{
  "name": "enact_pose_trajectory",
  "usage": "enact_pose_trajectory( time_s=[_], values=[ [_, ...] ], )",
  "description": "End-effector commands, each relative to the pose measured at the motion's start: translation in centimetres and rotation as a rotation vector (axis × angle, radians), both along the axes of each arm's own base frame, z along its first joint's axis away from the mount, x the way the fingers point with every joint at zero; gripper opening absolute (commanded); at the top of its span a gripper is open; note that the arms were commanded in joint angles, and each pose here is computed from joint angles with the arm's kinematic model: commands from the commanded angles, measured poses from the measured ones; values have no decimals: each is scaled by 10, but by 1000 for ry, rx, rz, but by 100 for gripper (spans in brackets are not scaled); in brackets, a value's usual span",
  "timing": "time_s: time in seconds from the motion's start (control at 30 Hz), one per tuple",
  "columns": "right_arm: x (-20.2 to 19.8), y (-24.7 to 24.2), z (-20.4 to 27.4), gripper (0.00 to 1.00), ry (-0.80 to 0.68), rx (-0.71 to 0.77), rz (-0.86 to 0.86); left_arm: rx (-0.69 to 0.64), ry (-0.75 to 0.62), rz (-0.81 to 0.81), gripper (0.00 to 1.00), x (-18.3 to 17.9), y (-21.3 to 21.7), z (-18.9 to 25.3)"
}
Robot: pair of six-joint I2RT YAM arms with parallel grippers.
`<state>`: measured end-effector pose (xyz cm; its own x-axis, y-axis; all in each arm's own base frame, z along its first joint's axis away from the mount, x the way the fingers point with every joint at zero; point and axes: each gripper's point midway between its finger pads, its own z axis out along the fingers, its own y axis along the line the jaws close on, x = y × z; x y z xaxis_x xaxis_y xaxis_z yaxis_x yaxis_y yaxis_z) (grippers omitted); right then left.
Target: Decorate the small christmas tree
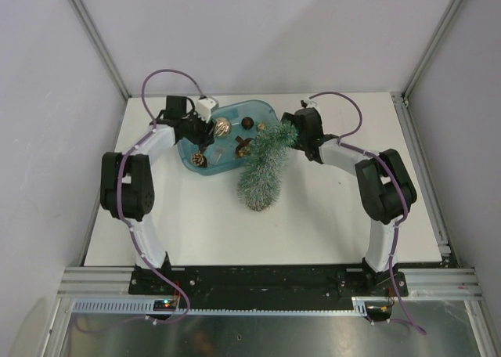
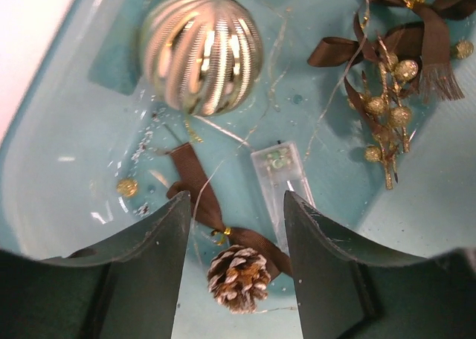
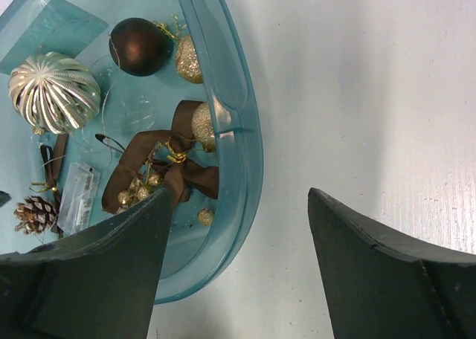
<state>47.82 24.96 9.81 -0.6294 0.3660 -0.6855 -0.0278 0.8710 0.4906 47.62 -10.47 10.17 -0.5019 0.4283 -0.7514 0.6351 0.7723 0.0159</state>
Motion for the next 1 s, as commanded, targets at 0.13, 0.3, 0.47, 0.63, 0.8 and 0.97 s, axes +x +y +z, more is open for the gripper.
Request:
enact_pose_trajectory(
  time_s=[0.13, 0.3, 0.47, 0.63, 0.8, 0.97],
  values=[
    [5, -2, 15, 74, -16, -3, -22, 140, -40, -127, 63, 10, -28, -27],
    [-2, -7, 15, 72, -15, -3, -20, 154, -34, -159, 73, 11, -37, -38],
    [-8, -8, 15, 70, -15, 6, -13, 166, -44, -191, 71, 12, -44, -43],
    [-13, -8, 15, 67, -14, 14, -7, 150, -50, -204, 40, 13, -50, -40],
    [-16, -9, 18, 65, -20, 17, -2, 141, -55, -209, 4, 10, -51, -36],
    [-18, -10, 25, 65, -32, 17, 2, 124, -80, -207, 0, 5, -52, -18]
  ],
)
